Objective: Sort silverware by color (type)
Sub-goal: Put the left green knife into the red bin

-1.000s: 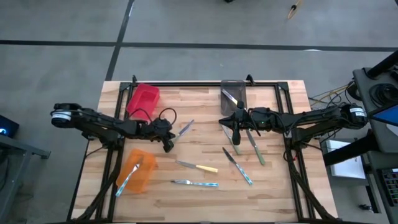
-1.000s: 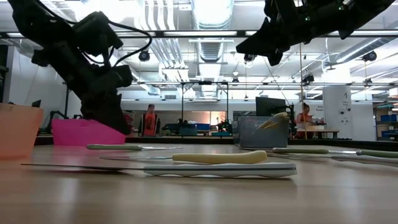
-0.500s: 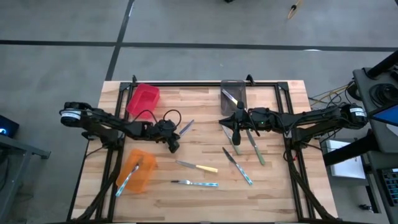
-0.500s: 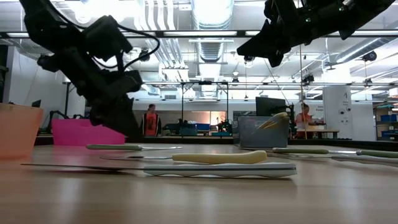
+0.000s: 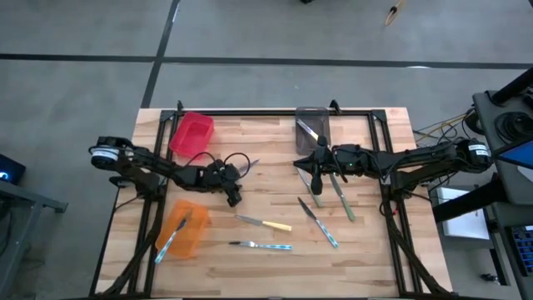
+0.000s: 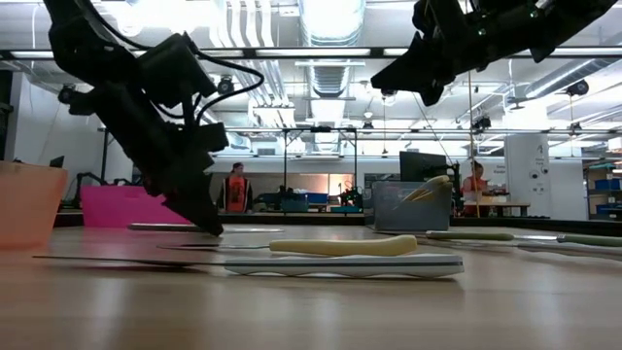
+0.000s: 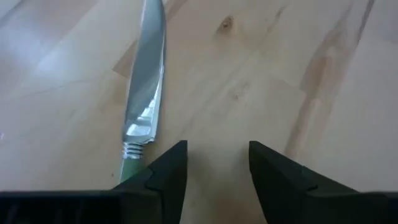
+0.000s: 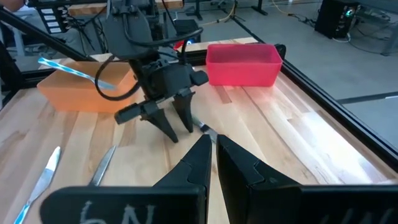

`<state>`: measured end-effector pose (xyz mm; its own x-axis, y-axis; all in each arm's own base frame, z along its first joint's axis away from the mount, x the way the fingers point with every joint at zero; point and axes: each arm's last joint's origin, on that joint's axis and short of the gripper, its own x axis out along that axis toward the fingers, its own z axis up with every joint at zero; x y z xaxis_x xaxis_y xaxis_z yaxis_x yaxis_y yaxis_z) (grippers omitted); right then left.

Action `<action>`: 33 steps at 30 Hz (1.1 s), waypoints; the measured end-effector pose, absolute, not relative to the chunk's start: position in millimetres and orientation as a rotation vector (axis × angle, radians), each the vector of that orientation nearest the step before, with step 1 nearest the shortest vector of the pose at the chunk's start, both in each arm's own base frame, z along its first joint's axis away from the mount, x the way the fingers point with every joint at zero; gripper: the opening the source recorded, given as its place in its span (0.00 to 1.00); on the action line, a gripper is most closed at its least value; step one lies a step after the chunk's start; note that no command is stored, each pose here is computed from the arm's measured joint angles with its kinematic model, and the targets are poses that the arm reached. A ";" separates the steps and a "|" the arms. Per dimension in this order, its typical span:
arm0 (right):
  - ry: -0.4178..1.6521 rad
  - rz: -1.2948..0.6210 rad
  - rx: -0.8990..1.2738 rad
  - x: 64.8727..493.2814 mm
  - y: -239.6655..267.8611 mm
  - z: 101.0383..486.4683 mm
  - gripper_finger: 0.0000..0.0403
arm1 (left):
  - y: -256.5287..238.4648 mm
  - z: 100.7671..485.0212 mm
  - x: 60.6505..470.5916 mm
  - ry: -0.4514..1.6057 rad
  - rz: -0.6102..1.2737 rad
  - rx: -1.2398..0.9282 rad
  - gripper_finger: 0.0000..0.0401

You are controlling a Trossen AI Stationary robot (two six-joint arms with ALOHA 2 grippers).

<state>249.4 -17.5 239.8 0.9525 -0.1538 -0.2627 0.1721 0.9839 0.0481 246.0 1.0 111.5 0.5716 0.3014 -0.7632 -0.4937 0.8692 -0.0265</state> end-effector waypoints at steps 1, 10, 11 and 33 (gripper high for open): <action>0.264 -0.166 0.071 249.4 -17.5 239.5 0.04 | -0.6 113.3 245.9 0.837 0.462 -0.249 0.38; 0.273 -0.167 0.070 249.2 -17.6 238.6 0.04 | -1.6 130.8 235.7 0.894 0.464 -0.079 0.38; 0.276 -0.167 0.071 249.1 -17.6 238.4 0.04 | -0.5 132.1 233.7 0.903 0.472 -0.048 0.38; 0.291 -0.167 0.061 247.8 -17.6 234.6 0.04 | 25.3 105.7 234.2 0.917 0.435 0.014 0.30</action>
<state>247.8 -17.6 234.6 0.9443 -0.1551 -0.2902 0.1726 0.9843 0.0356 234.2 25.3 105.7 0.5276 0.3699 -0.7647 -0.3582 0.9131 0.1946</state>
